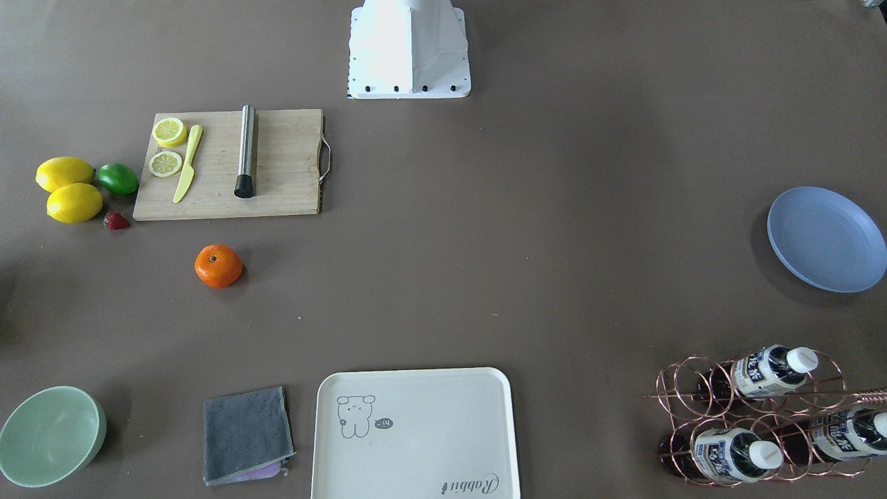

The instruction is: Pick orange to plate

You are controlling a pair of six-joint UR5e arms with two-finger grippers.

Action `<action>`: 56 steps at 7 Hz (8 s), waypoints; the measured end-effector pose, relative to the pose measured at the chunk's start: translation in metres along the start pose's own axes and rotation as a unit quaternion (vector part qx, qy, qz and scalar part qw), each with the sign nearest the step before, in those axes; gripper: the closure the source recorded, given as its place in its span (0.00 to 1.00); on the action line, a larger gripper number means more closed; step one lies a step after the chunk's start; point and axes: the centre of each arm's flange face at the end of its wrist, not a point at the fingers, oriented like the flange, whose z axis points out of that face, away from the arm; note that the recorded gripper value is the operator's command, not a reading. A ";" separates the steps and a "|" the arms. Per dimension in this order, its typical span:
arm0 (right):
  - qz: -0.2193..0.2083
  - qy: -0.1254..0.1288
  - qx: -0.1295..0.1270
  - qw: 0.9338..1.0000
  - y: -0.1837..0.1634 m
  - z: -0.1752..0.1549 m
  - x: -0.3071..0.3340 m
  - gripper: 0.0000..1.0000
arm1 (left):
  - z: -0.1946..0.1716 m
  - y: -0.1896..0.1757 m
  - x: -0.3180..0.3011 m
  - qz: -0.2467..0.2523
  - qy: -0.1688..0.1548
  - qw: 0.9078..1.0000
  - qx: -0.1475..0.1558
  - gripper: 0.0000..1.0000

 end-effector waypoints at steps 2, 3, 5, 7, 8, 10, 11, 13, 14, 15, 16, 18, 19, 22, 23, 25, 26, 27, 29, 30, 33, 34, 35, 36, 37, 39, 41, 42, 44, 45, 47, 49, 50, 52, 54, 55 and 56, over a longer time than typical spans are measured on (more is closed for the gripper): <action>0.004 -0.011 -0.001 1.000 0.003 0.005 0.001 0.00 | 0.006 -0.001 0.004 0.011 -0.008 1.000 -0.002 0.03; 0.005 -0.016 -0.001 1.000 0.004 0.007 0.001 0.00 | 0.011 0.002 0.002 0.011 -0.009 1.000 -0.006 0.02; 0.007 -0.019 -0.002 1.000 0.006 0.010 0.002 0.00 | 0.015 0.004 0.001 0.011 -0.008 1.000 -0.009 0.02; 0.010 -0.021 -0.006 1.000 0.008 0.014 0.005 0.00 | 0.014 0.004 0.002 0.013 -0.007 1.000 -0.007 0.02; 0.010 -0.021 -0.006 1.000 0.008 0.014 0.006 0.00 | 0.013 0.004 0.004 0.015 -0.006 1.000 -0.005 0.03; 0.012 -0.023 -0.008 1.000 0.011 0.016 0.006 0.00 | 0.012 0.005 0.004 0.015 -0.005 1.000 -0.003 0.03; 0.014 -0.024 -0.010 1.000 0.016 0.019 0.007 0.00 | 0.012 0.005 0.005 0.017 -0.005 1.000 -0.003 0.03; 0.014 -0.027 -0.009 0.999 0.028 0.019 0.002 0.00 | 0.011 0.005 0.007 0.020 -0.005 1.000 -0.001 0.03; 0.016 -0.033 -0.007 0.999 0.034 0.019 0.000 0.00 | 0.010 0.004 0.007 0.020 -0.005 1.000 0.000 0.03; 0.018 -0.041 -0.006 0.999 0.039 0.022 -0.002 0.00 | 0.010 0.005 0.007 0.020 -0.005 1.000 0.000 0.03; 0.020 -0.046 -0.006 0.999 0.042 0.023 -0.003 0.00 | 0.011 0.005 0.007 0.018 0.000 1.000 -0.001 0.03; 0.019 -0.046 -0.005 0.999 0.042 0.022 -0.003 0.00 | 0.013 0.006 0.009 0.013 0.015 1.000 -0.003 0.03; 0.019 -0.045 -0.005 0.999 0.041 0.022 -0.003 0.00 | 0.013 0.006 0.008 0.011 0.016 1.000 -0.003 0.02; 0.012 -0.044 0.003 0.999 0.039 0.022 -0.003 0.00 | 0.016 0.009 0.000 0.001 0.015 1.000 -0.007 0.02; 0.008 -0.044 0.006 0.999 0.039 0.022 -0.002 0.00 | 0.016 0.010 -0.002 -0.001 0.015 1.000 -0.007 0.02; 0.005 -0.044 0.007 0.999 0.042 0.025 -0.002 0.00 | 0.018 0.017 -0.006 -0.008 0.017 1.000 -0.010 0.03; 0.005 -0.044 0.008 0.999 0.042 0.024 -0.003 0.00 | 0.023 0.022 -0.012 -0.011 0.017 1.000 -0.015 0.03; 0.004 -0.043 0.010 0.999 0.042 0.022 -0.004 0.00 | 0.039 0.022 -0.029 -0.012 0.016 1.000 -0.021 0.03; 0.004 -0.042 0.011 0.999 0.040 0.021 -0.006 0.00 | 0.098 0.004 -0.090 -0.006 0.016 1.000 -0.022 0.03; 0.001 -0.042 0.012 0.999 0.037 0.020 -0.008 0.00 | 0.129 -0.003 -0.121 0.000 0.016 1.000 -0.015 0.03; -0.004 -0.046 0.002 0.999 0.017 0.027 -0.024 0.00 | 0.188 0.001 -0.155 0.007 0.016 1.000 -0.014 0.04; -0.007 -0.047 -0.003 0.999 0.008 0.030 -0.031 0.00 | 0.199 0.005 -0.156 0.008 0.017 1.000 -0.016 0.05; -0.011 -0.050 -0.005 0.999 0.002 0.032 -0.037 0.00 | 0.208 0.009 -0.155 0.011 0.018 1.000 -0.020 0.08; -0.014 -0.053 -0.006 0.998 -0.002 0.034 -0.041 0.00 | 0.214 0.011 -0.155 0.013 0.019 0.999 -0.024 0.08; -0.015 -0.057 -0.008 0.998 -0.004 0.036 -0.044 0.00 | 0.218 0.014 -0.155 0.012 0.020 0.999 -0.028 0.10; -0.013 -0.061 -0.012 0.998 -0.006 0.040 -0.048 0.00 | 0.229 0.018 -0.153 0.014 0.022 0.999 -0.038 0.16; -0.014 -0.062 -0.015 0.998 -0.007 0.043 -0.050 0.00 | 0.238 0.019 -0.147 0.013 0.024 0.999 -0.046 0.46; -0.014 -0.062 -0.015 0.998 -0.007 0.043 -0.050 0.00 | 0.240 0.020 -0.145 0.012 0.024 0.998 -0.048 0.73; -0.014 -0.062 -0.016 0.998 -0.007 0.043 -0.050 0.00 | 0.242 0.018 -0.143 0.010 0.025 0.998 -0.048 1.00; -0.014 -0.062 -0.014 0.998 -0.010 0.041 -0.052 0.00 | 0.240 0.014 -0.140 0.007 0.025 0.999 -0.045 1.00; -0.009 -0.058 0.004 0.998 -0.033 0.023 -0.064 0.00 | 0.215 -0.016 -0.111 -0.017 0.030 0.999 -0.016 1.00; 0.009 -0.058 0.025 0.998 -0.077 -0.002 -0.100 0.00 | 0.167 -0.056 -0.045 -0.078 0.066 0.994 0.026 1.00; 0.023 -0.062 0.029 0.997 -0.103 -0.007 -0.134 0.00 | 0.146 -0.073 0.008 -0.110 0.090 0.989 0.037 1.00; 0.055 -0.080 0.040 0.994 -0.140 0.013 -0.220 0.00 | 0.137 -0.091 0.149 -0.149 0.113 0.982 0.028 1.00; 0.077 -0.080 0.050 0.993 -0.154 0.055 -0.306 0.00 | 0.139 -0.106 0.317 -0.192 0.113 0.975 0.010 1.00; 0.086 -0.078 0.049 0.992 -0.157 0.074 -0.342 0.00 | 0.149 -0.106 0.394 -0.211 0.111 0.971 0.006 1.00; 0.094 -0.075 0.048 0.992 -0.161 0.089 -0.372 0.00 | 0.158 -0.100 0.456 -0.222 0.110 0.969 0.004 1.00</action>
